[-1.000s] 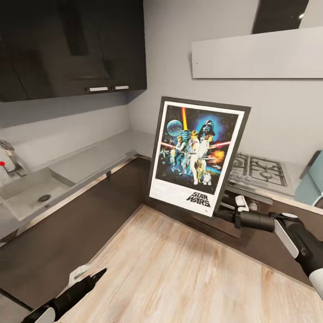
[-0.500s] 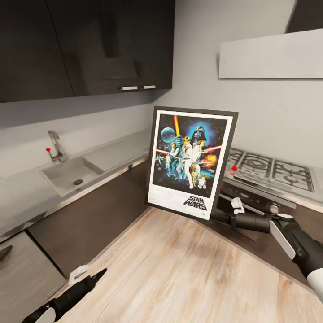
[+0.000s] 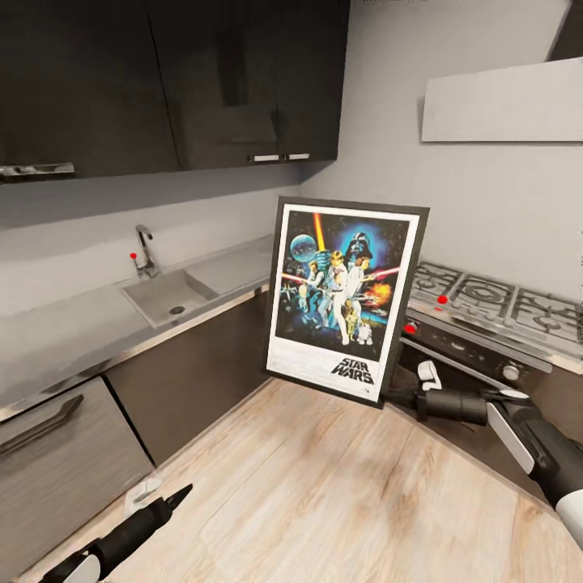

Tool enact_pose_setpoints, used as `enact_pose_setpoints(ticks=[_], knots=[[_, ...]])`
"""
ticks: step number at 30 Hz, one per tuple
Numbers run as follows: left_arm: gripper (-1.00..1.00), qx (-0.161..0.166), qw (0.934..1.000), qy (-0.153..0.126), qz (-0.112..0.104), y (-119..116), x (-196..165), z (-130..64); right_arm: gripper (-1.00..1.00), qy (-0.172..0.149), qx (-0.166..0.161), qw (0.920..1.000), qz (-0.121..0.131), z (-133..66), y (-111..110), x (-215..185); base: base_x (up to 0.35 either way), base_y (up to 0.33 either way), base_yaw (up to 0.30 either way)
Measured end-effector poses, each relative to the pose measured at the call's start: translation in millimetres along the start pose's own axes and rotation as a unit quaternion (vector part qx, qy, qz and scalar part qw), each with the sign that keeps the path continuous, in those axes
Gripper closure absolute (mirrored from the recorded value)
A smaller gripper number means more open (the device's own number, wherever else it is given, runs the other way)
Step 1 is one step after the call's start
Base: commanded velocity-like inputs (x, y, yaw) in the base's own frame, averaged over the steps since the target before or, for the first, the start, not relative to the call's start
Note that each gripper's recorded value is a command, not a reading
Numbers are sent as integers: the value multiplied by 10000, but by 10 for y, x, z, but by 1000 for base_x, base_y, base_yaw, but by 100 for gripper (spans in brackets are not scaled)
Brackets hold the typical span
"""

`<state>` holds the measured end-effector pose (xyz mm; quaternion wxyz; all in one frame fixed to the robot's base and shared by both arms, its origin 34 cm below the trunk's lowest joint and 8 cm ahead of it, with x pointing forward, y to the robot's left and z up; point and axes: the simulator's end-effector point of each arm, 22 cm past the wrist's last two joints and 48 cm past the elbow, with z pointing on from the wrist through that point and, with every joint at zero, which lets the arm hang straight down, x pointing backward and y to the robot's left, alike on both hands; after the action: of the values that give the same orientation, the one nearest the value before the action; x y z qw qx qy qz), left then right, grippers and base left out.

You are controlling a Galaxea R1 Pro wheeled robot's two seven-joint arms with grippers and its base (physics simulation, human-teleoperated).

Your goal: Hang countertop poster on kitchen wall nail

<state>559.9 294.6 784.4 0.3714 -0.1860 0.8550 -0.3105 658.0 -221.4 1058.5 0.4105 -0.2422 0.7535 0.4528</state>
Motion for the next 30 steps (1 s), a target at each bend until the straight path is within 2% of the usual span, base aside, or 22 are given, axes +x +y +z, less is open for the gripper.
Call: enact_pose_setpoints(ticks=[10,25,30], knots=[[-100,0,10000,1,0,0,1,0,100,-1,-12,10000,-2,1,9,3,-343,0,31],[-100,-5,10000,1,-3,5,3,-3,100,-8,-34,10000,-49,9,33,-20,-133,31,264],[-100,-125,9999,54,-44,112,64,-38,100,-4,-34,10000,-41,12,27,-13,-259,157,282]])
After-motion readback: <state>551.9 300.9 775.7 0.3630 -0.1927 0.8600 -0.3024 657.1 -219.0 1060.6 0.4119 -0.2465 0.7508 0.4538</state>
